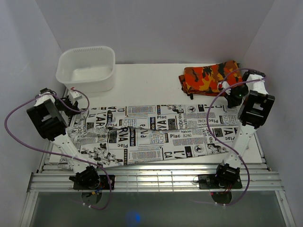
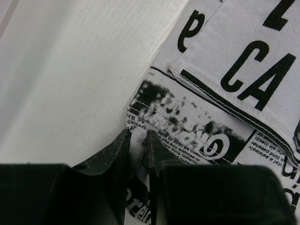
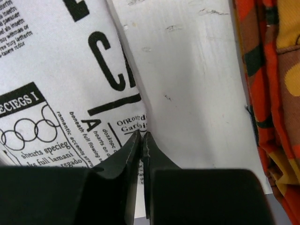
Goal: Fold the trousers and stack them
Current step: Fold the trousers
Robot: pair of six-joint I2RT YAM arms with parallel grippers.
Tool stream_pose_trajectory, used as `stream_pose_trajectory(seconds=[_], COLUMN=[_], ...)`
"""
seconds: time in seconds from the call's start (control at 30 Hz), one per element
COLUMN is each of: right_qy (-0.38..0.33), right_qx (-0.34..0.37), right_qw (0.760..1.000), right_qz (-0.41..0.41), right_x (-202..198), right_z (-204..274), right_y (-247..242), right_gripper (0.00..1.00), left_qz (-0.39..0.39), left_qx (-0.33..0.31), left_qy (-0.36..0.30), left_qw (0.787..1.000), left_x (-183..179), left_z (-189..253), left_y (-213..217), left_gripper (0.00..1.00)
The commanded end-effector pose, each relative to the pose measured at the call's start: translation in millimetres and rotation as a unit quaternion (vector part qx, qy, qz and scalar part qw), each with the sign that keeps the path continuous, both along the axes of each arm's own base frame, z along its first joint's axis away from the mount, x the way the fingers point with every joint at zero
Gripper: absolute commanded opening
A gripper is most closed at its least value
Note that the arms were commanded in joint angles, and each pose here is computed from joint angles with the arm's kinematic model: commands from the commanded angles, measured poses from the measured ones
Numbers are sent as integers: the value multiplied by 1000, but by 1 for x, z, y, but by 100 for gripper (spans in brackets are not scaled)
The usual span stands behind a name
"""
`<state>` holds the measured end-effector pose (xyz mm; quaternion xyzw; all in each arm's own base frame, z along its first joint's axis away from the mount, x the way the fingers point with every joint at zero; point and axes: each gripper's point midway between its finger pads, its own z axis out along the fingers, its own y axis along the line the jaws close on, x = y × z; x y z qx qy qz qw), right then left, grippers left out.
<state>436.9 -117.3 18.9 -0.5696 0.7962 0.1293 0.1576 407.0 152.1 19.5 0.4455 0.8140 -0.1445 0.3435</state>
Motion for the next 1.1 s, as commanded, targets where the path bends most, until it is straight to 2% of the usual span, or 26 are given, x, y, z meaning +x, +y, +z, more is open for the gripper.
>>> stream_pose_trajectory(seconds=[0.0,0.07,0.2,0.3,0.47,0.57,0.6,0.63,0.67,0.7,0.77,0.8,0.83,0.87,0.93,0.97,1.07], right_qy=[17,-4,-98,-136,-184,-180,-193,-175,-193,-192,-181,-176,-170,-153,-138,-118,-85], right_qx=[-10,4,24,25,24,28,24,30,17,15,2,-6,-13,-16,-40,-38,-65], right_qw=[999,999,993,988,981,982,980,983,980,981,983,984,985,988,990,992,994], right_qz=[-33,-46,-65,-65,-58,-54,-48,-49,-43,-36,-24,-18,-12,-12,5,12,25], right_x=[4,9,26,20,-7,-34,-45,-62,-76,-87,-124,-136,-150,-174,-197,-217,-242], right_z=[-10,6,73,111,161,165,179,170,182,181,170,164,157,139,119,99,63], right_y=[-7,-8,-9,-8,-4,-4,-1,2,-3,-2,-3,-5,-5,-3,-8,0,-3], right_gripper=[8,8,8,8,8,8,8,8,8,8,8,8,8,8,8,8,8], left_qz=[34,66,94,111,109,110,99,105,103,99,94,110,82,88,97,87,67], left_qx=[13,-5,-20,-30,-9,0,6,11,23,18,54,46,70,87,104,127,119], left_qy=[66,60,8,-40,-105,-128,-133,-136,-143,-125,-127,-103,-101,-67,-29,16,109], left_qw=[997,996,995,993,988,986,986,985,984,987,986,988,989,990,989,988,985], left_x=[-19,-12,8,13,-13,-43,-55,-68,-83,-101,-130,-159,-173,-194,-231,-255,-308], left_z=[-18,-5,39,83,140,165,170,175,182,180,178,170,164,153,125,108,61], left_y=[11,17,29,35,34,28,23,26,21,12,19,11,9,11,6,8,-7], left_gripper=[3,0,0,0,0,0,0,0,0,0,0,0,0,0,0,0,0])
